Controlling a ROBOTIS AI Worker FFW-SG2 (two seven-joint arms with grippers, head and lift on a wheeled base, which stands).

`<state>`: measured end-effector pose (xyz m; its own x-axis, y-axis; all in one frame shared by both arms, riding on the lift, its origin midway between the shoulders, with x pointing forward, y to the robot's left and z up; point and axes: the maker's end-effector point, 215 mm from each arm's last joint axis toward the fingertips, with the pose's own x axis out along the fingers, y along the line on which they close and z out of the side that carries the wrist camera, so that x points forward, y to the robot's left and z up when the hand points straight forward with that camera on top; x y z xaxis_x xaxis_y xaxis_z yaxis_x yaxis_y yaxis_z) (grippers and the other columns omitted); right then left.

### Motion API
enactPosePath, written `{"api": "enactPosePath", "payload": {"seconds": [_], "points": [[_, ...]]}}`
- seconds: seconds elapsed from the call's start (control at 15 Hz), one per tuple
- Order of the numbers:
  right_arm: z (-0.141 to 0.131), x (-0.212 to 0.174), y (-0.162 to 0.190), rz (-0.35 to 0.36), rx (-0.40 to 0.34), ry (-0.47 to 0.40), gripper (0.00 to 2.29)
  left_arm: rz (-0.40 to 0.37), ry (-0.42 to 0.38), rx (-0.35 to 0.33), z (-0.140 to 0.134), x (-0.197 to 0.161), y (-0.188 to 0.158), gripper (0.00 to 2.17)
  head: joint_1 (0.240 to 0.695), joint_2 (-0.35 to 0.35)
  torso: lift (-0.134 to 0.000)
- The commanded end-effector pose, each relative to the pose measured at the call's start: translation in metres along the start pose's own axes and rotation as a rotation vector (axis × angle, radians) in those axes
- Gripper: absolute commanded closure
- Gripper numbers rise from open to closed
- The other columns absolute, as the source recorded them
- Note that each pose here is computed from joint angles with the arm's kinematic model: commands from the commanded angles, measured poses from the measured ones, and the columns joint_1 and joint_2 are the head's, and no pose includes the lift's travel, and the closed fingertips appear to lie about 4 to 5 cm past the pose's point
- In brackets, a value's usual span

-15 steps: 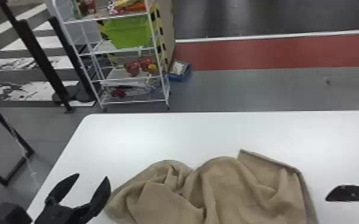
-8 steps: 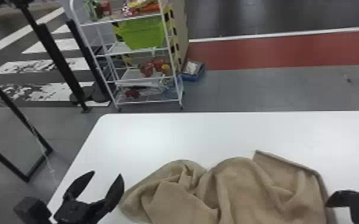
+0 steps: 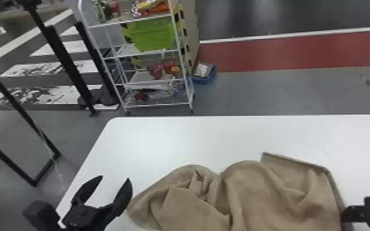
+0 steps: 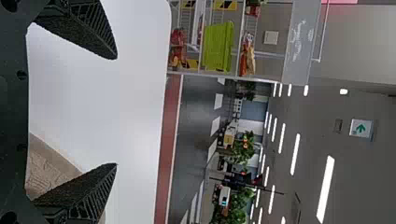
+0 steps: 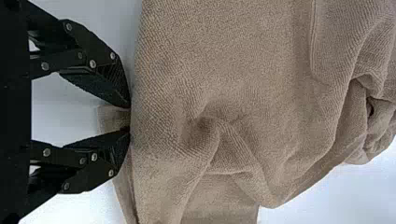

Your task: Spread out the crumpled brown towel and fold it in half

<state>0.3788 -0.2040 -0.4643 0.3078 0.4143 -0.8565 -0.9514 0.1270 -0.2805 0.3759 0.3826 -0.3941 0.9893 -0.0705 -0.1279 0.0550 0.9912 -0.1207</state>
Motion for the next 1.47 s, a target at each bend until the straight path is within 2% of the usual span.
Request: {"api": "enactPosePath", "payload": {"seconds": [0.0,0.07,0.2,0.27,0.4,0.47,0.53,0.67,0.73,0.87,1.0,1.27,1.33,1.4], "points": [[-0.005,-0.002,0.0,0.001,0.006,0.008,0.77,0.003,-0.001,-0.006,-0.001,0.001,-0.001,0.06,0.695,0.267,-0.122],[-0.007,-0.003,0.0,0.0,0.01,0.01,1.1,0.002,-0.001,-0.007,-0.002,0.001,-0.001,0.06,0.695,0.264,-0.122],[-0.007,-0.008,-0.006,-0.012,0.027,-0.013,1.24,0.002,-0.001,-0.005,-0.002,0.002,-0.001,0.06,0.695,0.258,-0.122],[-0.003,-0.013,-0.009,-0.021,0.036,-0.042,1.42,0.002,0.0,-0.003,-0.002,0.002,-0.001,0.06,0.695,0.253,-0.122],[0.015,-0.037,-0.028,-0.074,0.105,-0.15,1.42,-0.044,-0.001,0.008,-0.001,0.003,-0.01,0.06,0.695,0.249,-0.122],[0.027,-0.05,-0.036,-0.097,0.144,-0.215,1.42,-0.112,0.0,0.016,-0.002,0.004,-0.022,0.06,0.695,0.246,-0.122],[0.044,-0.064,-0.043,-0.123,0.156,-0.273,1.42,-0.159,-0.005,0.014,-0.002,0.005,-0.03,0.06,0.695,0.239,-0.122],[0.072,-0.089,-0.062,-0.174,0.174,-0.366,1.42,-0.192,-0.011,0.019,0.001,0.007,-0.037,0.06,0.695,0.219,-0.122],[0.087,-0.101,-0.074,-0.192,0.199,-0.411,1.42,-0.234,-0.013,0.025,0.002,0.007,-0.046,0.06,0.695,0.223,-0.122],[0.115,-0.123,-0.095,-0.231,0.219,-0.477,1.42,-0.37,0.001,0.069,0.003,-0.001,-0.067,0.06,0.695,0.221,-0.122],[0.138,-0.129,-0.11,-0.235,0.25,-0.518,1.42,-0.48,0.025,0.108,0.002,-0.014,-0.078,0.07,0.695,0.204,-0.122],[0.175,-0.137,-0.129,-0.237,0.264,-0.586,1.42,-0.562,0.075,0.129,-0.011,-0.026,-0.093,0.07,0.695,0.224,-0.122],[0.18,-0.136,-0.129,-0.234,0.261,-0.586,1.42,-0.602,0.08,0.132,-0.013,-0.029,-0.104,0.08,0.695,0.236,-0.122],[0.181,-0.138,-0.137,-0.266,0.264,-0.583,1.42,-0.635,0.097,0.132,-0.016,-0.03,-0.115,0.08,0.695,0.237,-0.122]]}}
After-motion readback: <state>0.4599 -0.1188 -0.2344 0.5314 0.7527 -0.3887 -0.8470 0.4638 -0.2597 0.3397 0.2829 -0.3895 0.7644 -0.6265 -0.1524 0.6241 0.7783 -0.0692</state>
